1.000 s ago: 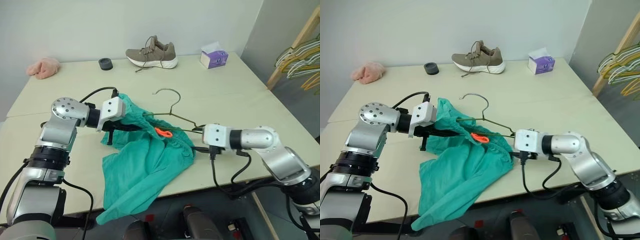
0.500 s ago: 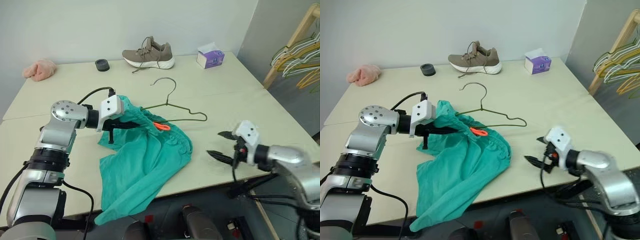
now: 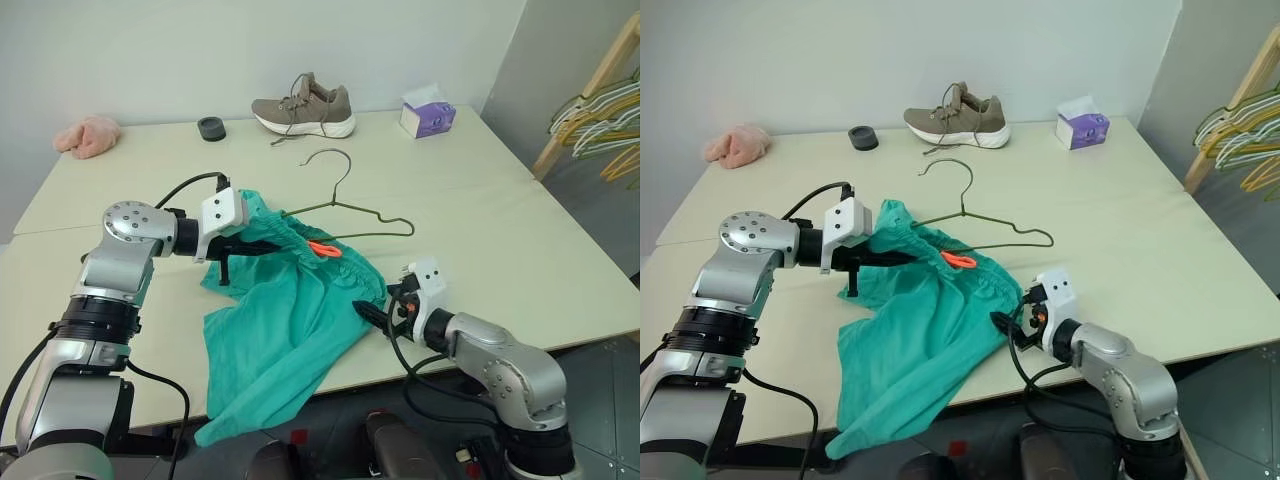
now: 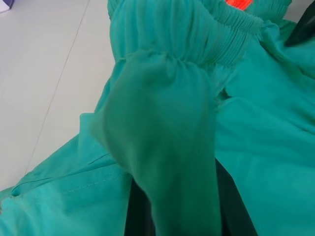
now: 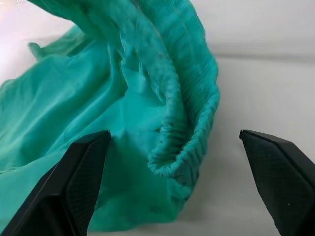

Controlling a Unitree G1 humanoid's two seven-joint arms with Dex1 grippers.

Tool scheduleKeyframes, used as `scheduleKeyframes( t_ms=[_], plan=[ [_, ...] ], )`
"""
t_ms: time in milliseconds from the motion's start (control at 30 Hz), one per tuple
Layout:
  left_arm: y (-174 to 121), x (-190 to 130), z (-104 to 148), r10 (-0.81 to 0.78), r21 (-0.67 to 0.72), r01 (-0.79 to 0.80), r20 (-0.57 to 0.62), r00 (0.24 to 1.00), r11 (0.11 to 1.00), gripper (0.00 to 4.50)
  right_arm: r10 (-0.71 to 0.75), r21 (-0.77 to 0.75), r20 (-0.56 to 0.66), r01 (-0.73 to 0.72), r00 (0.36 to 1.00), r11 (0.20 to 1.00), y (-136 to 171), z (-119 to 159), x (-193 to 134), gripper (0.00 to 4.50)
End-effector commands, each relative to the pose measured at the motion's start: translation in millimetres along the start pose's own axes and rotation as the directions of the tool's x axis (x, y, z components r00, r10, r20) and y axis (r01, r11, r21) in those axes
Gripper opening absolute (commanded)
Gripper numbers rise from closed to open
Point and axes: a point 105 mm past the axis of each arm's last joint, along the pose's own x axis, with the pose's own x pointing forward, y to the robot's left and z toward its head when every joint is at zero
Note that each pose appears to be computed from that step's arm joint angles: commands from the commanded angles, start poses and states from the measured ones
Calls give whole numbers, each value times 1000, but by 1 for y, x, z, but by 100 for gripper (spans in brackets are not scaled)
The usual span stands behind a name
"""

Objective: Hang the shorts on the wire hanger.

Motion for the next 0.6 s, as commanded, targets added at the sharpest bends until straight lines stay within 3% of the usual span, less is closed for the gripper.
scheduleKeyframes(
  t_ms=[33, 167, 367, 467, 600],
  plan=[
    [9, -8, 20, 47, 47, -50, 58, 997, 998, 0, -18, -16, 20, 18, 1000, 1000, 2, 8, 8, 356],
    [10, -10, 21, 64, 44, -67, 65, 996, 997, 0, -60, -43, 27, 61, 998, 997, -5, 9, 11, 219],
    [10, -18, 27, 86, -4, -86, 106, 991, 996, 0, -128, -200, 64, 138, 990, 970, -29, 19, 1, 3],
    [5, -29, 35, 62, -86, -49, 153, 986, 995, 0, -184, -308, 99, 206, 978, 929, -56, 34, -12, 1],
    [-6, -41, 43, 4, -143, 21, 172, 985, 989, 0, -210, -342, 129, 242, 969, 908, -76, 50, -23, 1]
  ],
)
